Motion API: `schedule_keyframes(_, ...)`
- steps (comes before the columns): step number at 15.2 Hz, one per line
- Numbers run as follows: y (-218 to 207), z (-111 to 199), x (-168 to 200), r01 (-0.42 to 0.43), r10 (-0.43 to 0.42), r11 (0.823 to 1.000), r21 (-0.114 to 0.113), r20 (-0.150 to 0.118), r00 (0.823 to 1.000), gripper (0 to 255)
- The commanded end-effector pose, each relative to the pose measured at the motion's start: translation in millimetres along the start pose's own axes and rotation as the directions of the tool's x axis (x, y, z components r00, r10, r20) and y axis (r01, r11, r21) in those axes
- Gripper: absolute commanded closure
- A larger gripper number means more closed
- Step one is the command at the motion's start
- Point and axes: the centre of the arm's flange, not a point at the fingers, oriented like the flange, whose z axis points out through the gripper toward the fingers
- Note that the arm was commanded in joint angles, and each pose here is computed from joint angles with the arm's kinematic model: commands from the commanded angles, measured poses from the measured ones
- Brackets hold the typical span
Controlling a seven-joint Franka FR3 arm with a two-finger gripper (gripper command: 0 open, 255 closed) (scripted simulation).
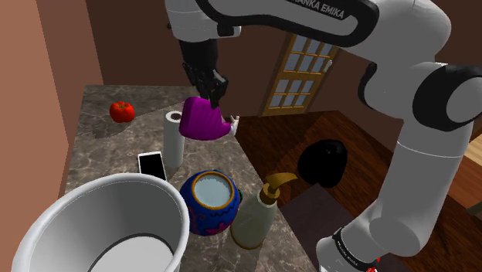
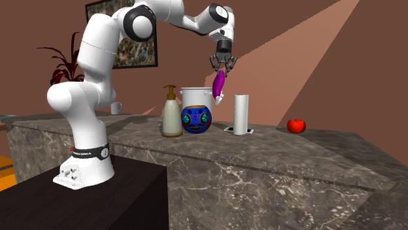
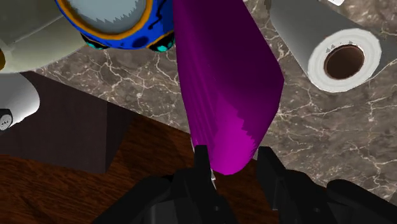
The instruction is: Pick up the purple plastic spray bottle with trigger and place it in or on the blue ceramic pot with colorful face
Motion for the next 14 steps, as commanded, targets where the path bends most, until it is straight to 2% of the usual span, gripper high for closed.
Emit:
schedule_keyframes(1,17,-2,-19,-0.001,0.001,1.000,-0.001,0.000,1.000,255)
schedule_keyframes(12,110,-18,-131,-0.001,0.001,1.000,-0.001,0.000,1.000,255)
schedule_keyframes(14,110,-8,-134,-0.001,0.001,1.000,-0.001,0.000,1.000,255)
